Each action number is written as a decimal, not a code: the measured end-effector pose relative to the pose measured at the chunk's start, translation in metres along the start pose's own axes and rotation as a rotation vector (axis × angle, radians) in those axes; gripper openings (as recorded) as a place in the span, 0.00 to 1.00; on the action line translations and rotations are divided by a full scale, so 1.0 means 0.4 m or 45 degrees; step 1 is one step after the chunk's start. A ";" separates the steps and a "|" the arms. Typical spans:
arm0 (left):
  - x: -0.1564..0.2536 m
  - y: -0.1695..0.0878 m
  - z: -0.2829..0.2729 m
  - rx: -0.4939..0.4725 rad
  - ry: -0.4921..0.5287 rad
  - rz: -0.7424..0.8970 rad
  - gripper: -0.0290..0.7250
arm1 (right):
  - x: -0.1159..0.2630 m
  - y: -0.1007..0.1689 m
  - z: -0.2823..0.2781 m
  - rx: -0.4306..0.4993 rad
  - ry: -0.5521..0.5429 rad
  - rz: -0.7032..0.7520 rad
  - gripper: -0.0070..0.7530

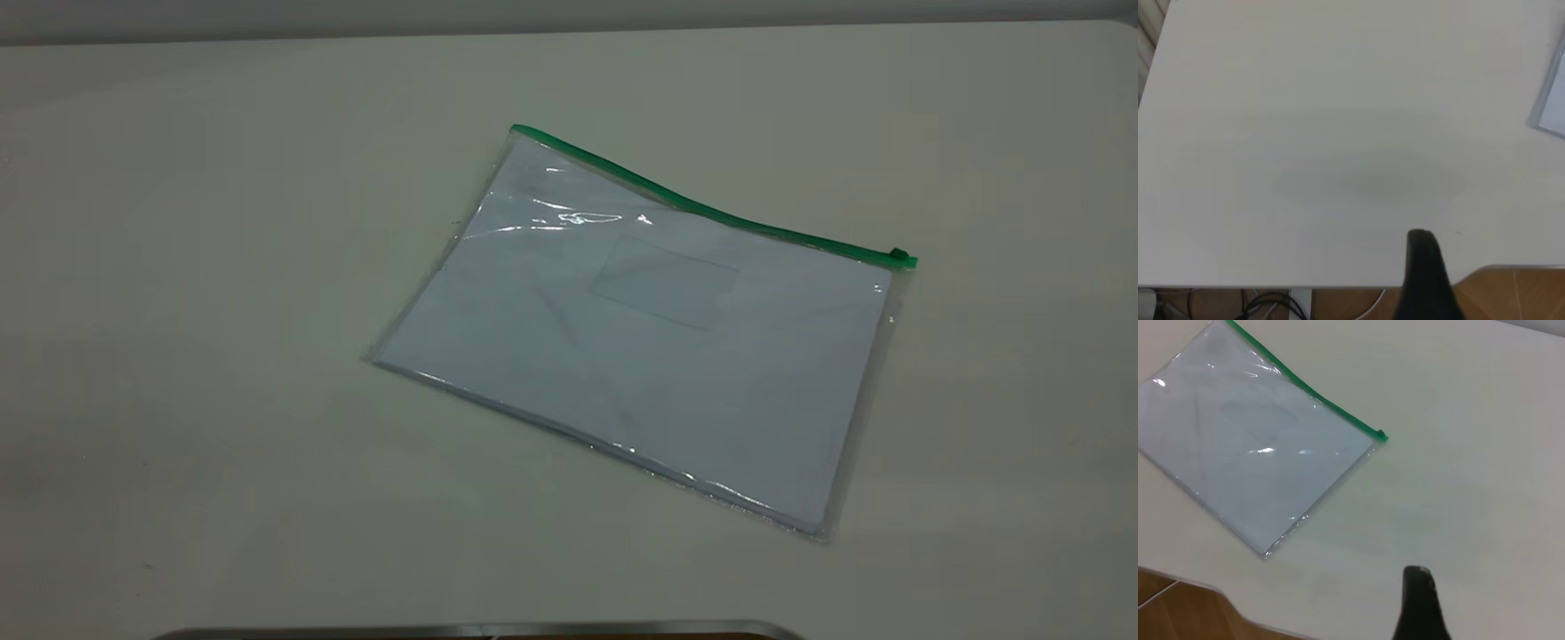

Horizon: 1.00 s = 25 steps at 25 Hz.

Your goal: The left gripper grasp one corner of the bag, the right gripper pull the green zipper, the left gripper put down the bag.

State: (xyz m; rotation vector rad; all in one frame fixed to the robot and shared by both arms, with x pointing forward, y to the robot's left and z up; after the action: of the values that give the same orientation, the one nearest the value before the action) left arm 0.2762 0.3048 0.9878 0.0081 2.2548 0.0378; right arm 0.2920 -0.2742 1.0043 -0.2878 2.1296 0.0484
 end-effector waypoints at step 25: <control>0.000 0.000 0.000 0.001 0.000 0.000 0.82 | 0.001 0.002 -0.010 0.008 -0.045 -0.005 0.76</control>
State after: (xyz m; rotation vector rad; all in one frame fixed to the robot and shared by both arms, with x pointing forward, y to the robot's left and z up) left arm 0.2762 0.3046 0.9878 0.0082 2.2548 0.0365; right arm 0.2881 -0.2740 1.0062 -0.2859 2.0939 0.0444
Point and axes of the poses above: a point on each arm's last joint axis where the gripper is mounted, z pointing out along that axis toward the gripper, y along the wrist's bending axis when the last joint is at zero, x = y × z, the point moved 7 cm from there along z, pointing out along that axis toward the gripper, and after that the axes turned 1 degree about z, right-handed, at the moved point
